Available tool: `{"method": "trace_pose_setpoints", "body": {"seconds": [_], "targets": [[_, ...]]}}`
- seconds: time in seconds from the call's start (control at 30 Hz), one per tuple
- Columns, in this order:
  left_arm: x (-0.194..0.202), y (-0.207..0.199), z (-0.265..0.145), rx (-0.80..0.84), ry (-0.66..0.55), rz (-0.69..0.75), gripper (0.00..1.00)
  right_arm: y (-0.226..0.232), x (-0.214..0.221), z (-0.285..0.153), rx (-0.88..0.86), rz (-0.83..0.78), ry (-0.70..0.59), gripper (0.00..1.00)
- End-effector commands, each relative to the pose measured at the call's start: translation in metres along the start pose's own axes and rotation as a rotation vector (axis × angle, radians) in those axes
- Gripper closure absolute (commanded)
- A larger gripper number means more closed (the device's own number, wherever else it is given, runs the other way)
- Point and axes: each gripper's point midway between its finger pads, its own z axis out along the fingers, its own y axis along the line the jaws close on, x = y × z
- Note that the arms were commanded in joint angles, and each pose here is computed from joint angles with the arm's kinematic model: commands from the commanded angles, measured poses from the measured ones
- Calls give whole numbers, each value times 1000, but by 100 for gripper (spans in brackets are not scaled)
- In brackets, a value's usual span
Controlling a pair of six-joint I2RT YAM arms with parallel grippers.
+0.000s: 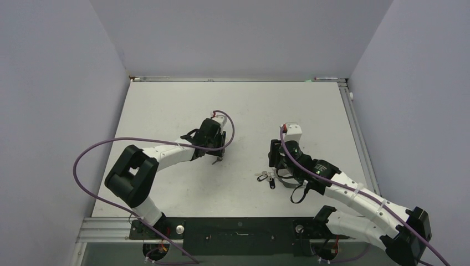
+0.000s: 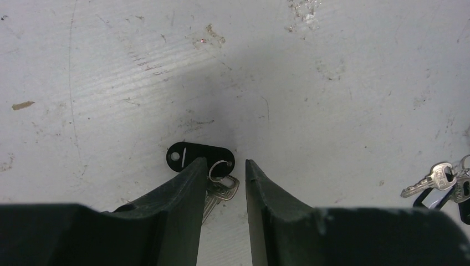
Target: Put the keys on the keyring
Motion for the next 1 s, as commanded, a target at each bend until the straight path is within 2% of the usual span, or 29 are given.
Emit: {"method": "trace_pose_setpoints", "body": {"seconds": [0.0, 0.23, 0.67, 0.83, 0.97], "targets": [[-21, 0, 0, -10, -59, 11, 71, -4, -7, -6, 14, 14, -35, 53], [-6, 16, 9, -86, 5, 21, 74, -4, -5, -4, 12, 13, -30, 53], [2, 10, 10, -52, 27, 20, 84, -5, -3, -3, 17, 11, -25, 53], [1, 7, 3, -44, 15, 18, 74, -5, -2, -2, 19, 9, -22, 53], [0, 4, -3, -44, -1, 23, 72, -3, -1, -1, 13, 11, -18, 53]]}}
